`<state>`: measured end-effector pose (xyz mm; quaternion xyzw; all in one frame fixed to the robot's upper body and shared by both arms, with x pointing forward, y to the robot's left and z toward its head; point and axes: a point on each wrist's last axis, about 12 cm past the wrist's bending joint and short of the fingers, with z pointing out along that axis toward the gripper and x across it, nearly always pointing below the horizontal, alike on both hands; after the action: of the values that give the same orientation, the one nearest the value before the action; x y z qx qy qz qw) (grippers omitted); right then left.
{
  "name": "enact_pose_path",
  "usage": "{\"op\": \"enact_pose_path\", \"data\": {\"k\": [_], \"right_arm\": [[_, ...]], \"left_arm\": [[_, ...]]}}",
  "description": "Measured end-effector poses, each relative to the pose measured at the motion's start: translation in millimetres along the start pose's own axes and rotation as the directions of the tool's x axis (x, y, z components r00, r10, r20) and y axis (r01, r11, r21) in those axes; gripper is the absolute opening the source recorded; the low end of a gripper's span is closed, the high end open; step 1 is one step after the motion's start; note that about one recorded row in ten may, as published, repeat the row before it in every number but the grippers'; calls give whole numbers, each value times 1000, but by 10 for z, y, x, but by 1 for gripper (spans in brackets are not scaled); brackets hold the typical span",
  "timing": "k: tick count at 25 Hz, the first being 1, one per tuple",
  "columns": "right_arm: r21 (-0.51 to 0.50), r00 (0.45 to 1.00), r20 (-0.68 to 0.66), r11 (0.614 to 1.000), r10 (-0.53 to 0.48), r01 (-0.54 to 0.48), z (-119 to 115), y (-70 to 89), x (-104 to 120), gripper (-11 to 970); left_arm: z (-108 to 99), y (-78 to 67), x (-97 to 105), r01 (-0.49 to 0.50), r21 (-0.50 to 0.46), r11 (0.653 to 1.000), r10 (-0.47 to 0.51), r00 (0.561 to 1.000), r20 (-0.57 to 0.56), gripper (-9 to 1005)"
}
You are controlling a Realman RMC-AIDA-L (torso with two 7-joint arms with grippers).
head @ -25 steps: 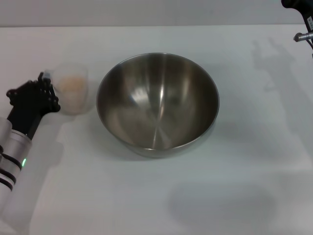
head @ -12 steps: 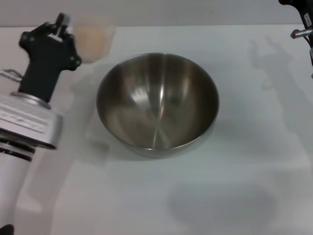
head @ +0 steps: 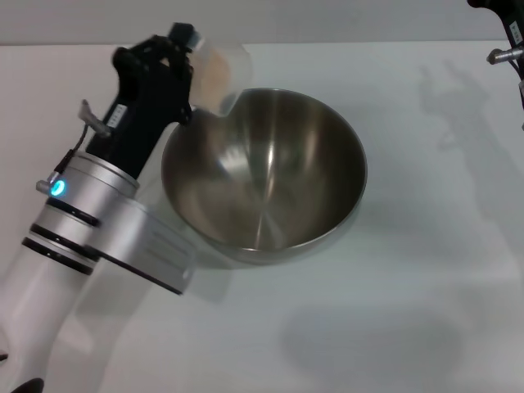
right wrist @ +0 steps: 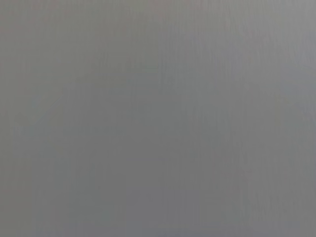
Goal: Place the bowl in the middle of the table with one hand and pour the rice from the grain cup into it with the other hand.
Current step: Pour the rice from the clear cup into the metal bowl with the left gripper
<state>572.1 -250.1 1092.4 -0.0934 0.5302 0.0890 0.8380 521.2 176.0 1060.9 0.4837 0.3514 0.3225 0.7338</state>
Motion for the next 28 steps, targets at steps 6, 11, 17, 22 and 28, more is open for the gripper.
{"op": "enact_pose_path", "data": {"k": [6, 11, 17, 22, 28], "right_arm": [[-9, 1000, 4, 1000, -2, 2, 30, 10, -7, 408], [-13, 1000, 8, 1000, -3, 3, 46, 17, -12, 407], [-14, 1000, 10, 1000, -3, 3, 45, 18, -14, 407], [-15, 1000, 11, 1000, -4, 4, 43, 17, -15, 407], [-14, 1000, 18, 1000, -1, 2, 50, 20, -24, 407]], "left_arm": [[-37, -59, -94, -273, 19, 962, 272, 960, 62, 27], [-67, -103, -131, -444, 23, 896, 440, 892, 101, 27], [-101, -134, -141, -574, 21, 818, 568, 814, 122, 27], [-117, -139, -141, -616, 17, 788, 610, 783, 123, 27], [-141, -135, -158, -657, 5, 754, 652, 749, 117, 27]]}}
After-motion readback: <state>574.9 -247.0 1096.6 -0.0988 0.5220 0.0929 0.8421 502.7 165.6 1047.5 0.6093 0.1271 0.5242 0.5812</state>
